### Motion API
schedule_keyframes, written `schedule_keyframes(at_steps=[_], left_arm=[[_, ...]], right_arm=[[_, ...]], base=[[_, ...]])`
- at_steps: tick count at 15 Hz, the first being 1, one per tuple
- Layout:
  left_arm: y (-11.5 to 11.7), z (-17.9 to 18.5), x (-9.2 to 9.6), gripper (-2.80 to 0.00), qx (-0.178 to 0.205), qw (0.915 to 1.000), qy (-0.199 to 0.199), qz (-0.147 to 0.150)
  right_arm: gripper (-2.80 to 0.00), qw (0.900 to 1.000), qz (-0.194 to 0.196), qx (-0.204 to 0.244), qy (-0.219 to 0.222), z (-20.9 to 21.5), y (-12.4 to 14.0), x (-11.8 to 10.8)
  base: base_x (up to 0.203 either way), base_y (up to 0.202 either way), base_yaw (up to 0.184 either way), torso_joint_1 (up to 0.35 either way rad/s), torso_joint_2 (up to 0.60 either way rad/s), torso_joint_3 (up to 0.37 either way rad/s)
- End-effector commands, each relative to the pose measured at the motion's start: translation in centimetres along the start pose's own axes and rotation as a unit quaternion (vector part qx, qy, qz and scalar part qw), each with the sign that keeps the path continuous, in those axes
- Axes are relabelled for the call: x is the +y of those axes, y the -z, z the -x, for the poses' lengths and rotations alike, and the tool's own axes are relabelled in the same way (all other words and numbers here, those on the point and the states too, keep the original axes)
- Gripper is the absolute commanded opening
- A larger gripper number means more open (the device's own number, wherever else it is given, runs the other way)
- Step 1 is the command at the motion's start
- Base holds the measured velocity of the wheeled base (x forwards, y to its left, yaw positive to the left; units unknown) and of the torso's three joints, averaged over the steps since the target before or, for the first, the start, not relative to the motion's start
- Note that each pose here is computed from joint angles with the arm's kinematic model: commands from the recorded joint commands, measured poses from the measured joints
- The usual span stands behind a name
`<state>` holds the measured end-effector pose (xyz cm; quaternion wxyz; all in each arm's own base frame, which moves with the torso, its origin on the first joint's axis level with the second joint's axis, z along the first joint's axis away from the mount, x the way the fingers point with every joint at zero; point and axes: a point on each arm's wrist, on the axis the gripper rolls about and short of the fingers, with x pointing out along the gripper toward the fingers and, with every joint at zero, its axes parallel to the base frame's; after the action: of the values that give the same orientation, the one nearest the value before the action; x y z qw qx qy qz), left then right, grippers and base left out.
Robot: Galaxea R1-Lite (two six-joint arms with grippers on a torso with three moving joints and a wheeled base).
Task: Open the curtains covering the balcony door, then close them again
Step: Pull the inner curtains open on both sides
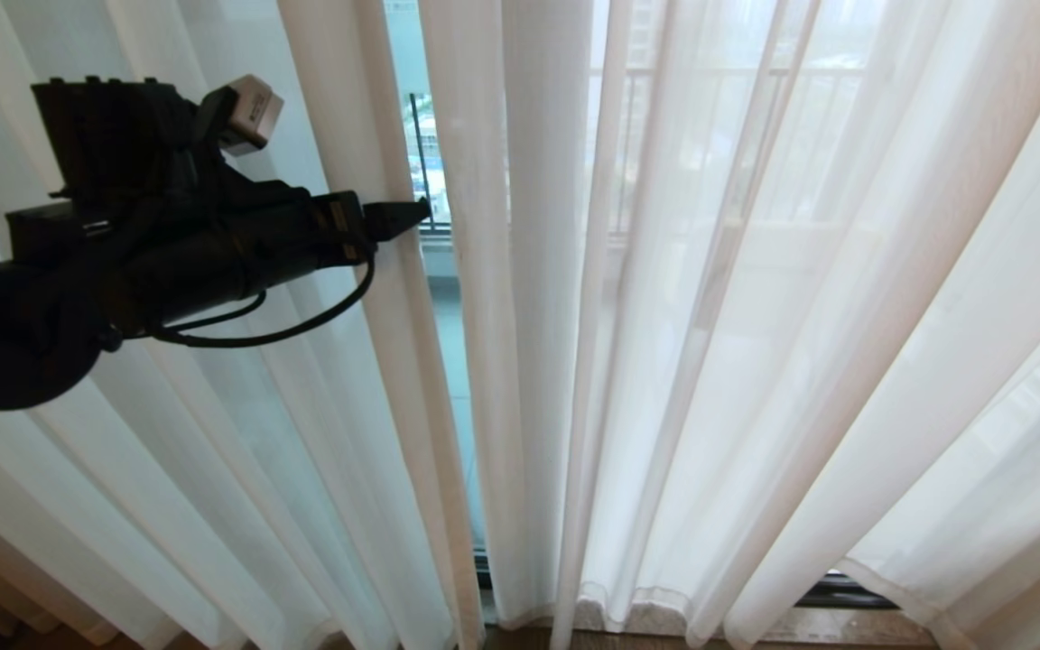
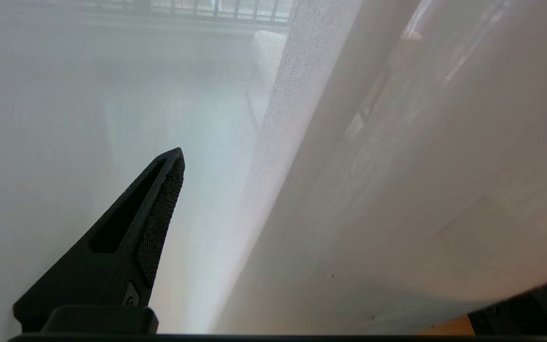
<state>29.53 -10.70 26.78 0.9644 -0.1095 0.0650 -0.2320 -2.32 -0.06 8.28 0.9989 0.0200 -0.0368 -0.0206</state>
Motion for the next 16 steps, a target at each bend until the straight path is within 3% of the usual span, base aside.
schedule_keyframes(at_steps=[1, 3, 11, 14, 15, 16], left_arm=[[-0.1, -0.5, -0.2, 0.00, -0.014, 0.9999, 0.007, 0.000], [0.1, -1.4, -0.5, 0.00, -0.037, 0.9991, 0.020, -0.003], [0.8, -1.9, -1.1, 0.00, -0.031, 0.9990, 0.032, -0.004], [1.0, -2.0, -1.1, 0.00, -0.045, 0.9983, 0.037, -0.006], [1.1, -2.1, -1.0, -2.80, -0.048, 0.9981, 0.037, -0.007], [1.3, -2.1, -1.1, -2.80, -0.046, 0.9982, 0.038, -0.006]], right_arm=[[-2.80, 1.000, 0.000, 0.000, 0.000, 0.0, 0.0, 0.0], [-2.80, 1.000, 0.000, 0.000, 0.000, 0.0, 0.0, 0.0], [-2.80, 1.000, 0.000, 0.000, 0.000, 0.0, 0.0, 0.0], [-2.80, 1.000, 0.000, 0.000, 0.000, 0.0, 0.0, 0.0], [-2.80, 1.000, 0.000, 0.000, 0.000, 0.0, 0.0, 0.0], [-2.80, 1.000, 0.000, 0.000, 0.000, 0.0, 0.0, 0.0]], base=[[0.000, 0.000, 0.000, 0.000, 0.00, 0.000], [0.000, 0.000, 0.000, 0.000, 0.00, 0.000], [0.000, 0.000, 0.000, 0.000, 0.00, 0.000], [0.000, 0.000, 0.000, 0.000, 0.00, 0.000], [0.000, 0.000, 0.000, 0.000, 0.00, 0.000], [0.000, 0.000, 0.000, 0.000, 0.00, 0.000]])
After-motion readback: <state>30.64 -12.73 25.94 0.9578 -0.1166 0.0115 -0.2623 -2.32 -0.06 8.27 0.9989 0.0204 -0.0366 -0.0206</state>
